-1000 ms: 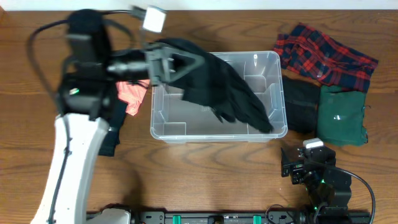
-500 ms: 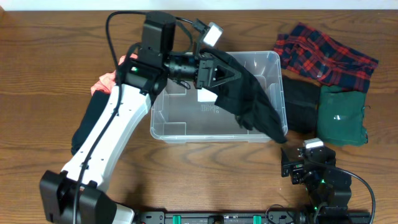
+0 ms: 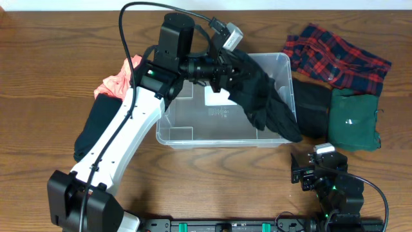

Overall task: Pack container
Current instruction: 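Lift the black garment with the left gripper and drop it into the bin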

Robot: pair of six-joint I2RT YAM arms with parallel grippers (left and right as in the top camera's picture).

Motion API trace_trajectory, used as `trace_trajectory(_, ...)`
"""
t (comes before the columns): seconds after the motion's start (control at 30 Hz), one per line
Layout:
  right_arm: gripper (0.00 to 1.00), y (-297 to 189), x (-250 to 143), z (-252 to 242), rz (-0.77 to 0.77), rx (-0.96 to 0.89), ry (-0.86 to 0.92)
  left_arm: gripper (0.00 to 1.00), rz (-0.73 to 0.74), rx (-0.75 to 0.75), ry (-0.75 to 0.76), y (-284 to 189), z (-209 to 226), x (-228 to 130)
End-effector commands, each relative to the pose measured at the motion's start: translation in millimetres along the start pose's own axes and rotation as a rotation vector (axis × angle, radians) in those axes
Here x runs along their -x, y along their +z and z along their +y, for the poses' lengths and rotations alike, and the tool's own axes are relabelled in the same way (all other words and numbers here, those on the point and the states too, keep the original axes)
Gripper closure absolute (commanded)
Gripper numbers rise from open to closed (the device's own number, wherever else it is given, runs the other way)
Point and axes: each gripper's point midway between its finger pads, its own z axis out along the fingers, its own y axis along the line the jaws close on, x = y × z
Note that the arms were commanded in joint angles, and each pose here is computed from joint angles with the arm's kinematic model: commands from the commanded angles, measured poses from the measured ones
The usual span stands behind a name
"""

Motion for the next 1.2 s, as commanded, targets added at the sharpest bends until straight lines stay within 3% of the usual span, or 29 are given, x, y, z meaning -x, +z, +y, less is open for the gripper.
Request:
trace_trajectory(0.0,0.01,0.3,-0.5,-1.9,-0.002,-0.01,-0.006,0.94,-0.047,-0.01,0.053,-1.7,-6.5,18.6)
trace_trajectory(0.3,0.01,0.3,-0.6,-1.9,-0.001,-0.01,-0.006,0.94,-0.108,-0.008,0.104,-4.0,-8.0,37.0)
trace_trajectory(0.67,0.01,0.3,-0.5,-1.9,-0.002,-0.011,-0.006,0.94,-0.083,0.047,0.098,4.6,19.4,24.2)
trace_trajectory(1.17,0.01,0.3,-0.6,-1.9,-0.001,-0.011,-0.006,0.93,0.063,0.073,-0.057,15.1,43.5,-27.4)
